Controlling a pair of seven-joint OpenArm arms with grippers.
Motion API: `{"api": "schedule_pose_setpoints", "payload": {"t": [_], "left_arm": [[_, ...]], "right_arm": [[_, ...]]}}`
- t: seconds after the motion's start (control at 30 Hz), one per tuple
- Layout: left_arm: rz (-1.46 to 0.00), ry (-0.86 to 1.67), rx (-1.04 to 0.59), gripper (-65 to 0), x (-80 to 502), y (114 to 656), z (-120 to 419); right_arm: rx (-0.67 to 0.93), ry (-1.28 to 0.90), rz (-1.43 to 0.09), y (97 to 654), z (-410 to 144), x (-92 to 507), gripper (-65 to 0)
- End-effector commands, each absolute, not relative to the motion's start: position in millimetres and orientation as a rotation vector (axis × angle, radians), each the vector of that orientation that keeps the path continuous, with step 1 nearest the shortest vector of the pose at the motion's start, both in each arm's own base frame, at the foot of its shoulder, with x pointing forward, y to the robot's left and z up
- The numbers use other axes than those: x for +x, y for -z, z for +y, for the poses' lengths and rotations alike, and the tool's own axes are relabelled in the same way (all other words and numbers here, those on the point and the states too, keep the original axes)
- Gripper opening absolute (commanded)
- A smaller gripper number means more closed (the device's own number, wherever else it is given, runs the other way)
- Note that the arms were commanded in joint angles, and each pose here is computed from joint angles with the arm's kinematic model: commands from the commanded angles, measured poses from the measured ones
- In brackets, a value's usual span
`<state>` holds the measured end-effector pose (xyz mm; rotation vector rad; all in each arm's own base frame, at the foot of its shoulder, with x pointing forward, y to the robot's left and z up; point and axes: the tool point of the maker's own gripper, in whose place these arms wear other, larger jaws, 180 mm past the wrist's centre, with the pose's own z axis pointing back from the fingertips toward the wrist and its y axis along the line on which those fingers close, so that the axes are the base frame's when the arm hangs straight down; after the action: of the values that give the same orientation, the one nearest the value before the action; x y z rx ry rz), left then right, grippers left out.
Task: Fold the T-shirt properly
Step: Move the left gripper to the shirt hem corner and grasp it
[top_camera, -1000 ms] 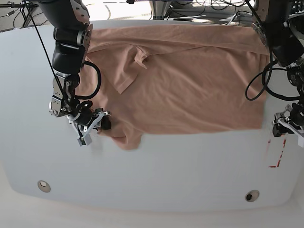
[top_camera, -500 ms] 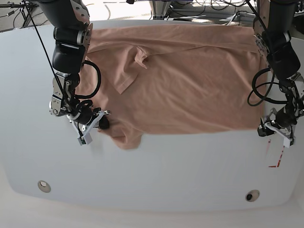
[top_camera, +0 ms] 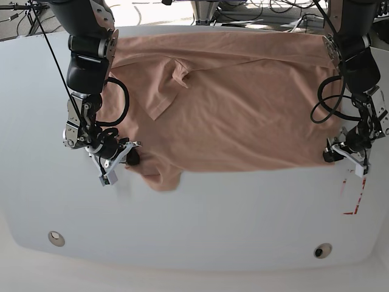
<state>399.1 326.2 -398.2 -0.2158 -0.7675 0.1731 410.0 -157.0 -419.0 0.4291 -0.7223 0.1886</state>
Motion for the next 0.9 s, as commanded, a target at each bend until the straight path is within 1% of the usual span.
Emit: {"api": "schedule_pose_setpoints", "payload": {"t": [0.0, 0.1, 0.3, 0.4, 0.5, 0.6, 0.67, 0.87], "left_arm": [[-0.78, -0.185, -0.22, -29.2, 406.3, 391.3, 332.3], [-0.754, -0.201, -0.239, -29.2, 402.1, 401.8, 328.4], [-0.723, -0.196, -0.295, -30.0, 401.0, 417.1, 299.6], [-0.717, -0.196, -0.3, -38.1, 399.8, 419.2, 297.0], [-0.697, -0.173, -0.299, -51.7, 398.4, 422.2, 292.3], [-0.672, -0.12, -0.298, -62.5, 398.5, 425.8, 280.7], [-0.666, -0.099, -0.296, -65.0, 399.0, 426.7, 276.7], [-0.723, -0.067, -0.271, -65.0, 410.8, 406.5, 279.6]], "right_arm": [[0.402, -0.21, -0.738, 408.1, -168.0, 417.4, -65.0], [0.403, -0.211, -0.739, 407.7, -167.2, 417.7, -65.0], [0.373, -0.24, -0.775, 392.8, -168.8, 423.7, -64.8], [0.36, -0.254, -0.766, 389.1, -168.7, 423.5, -64.8], [0.352, -0.262, -0.77, 385.2, -169.4, 424.5, -64.8], [0.344, -0.265, -0.777, 382.5, -172.0, 425.8, -64.8], [0.344, -0.266, -0.777, 382.2, -172.1, 425.8, -64.7], [0.334, -0.273, -0.767, 380.5, -174.0, 426.7, -64.7]]}}
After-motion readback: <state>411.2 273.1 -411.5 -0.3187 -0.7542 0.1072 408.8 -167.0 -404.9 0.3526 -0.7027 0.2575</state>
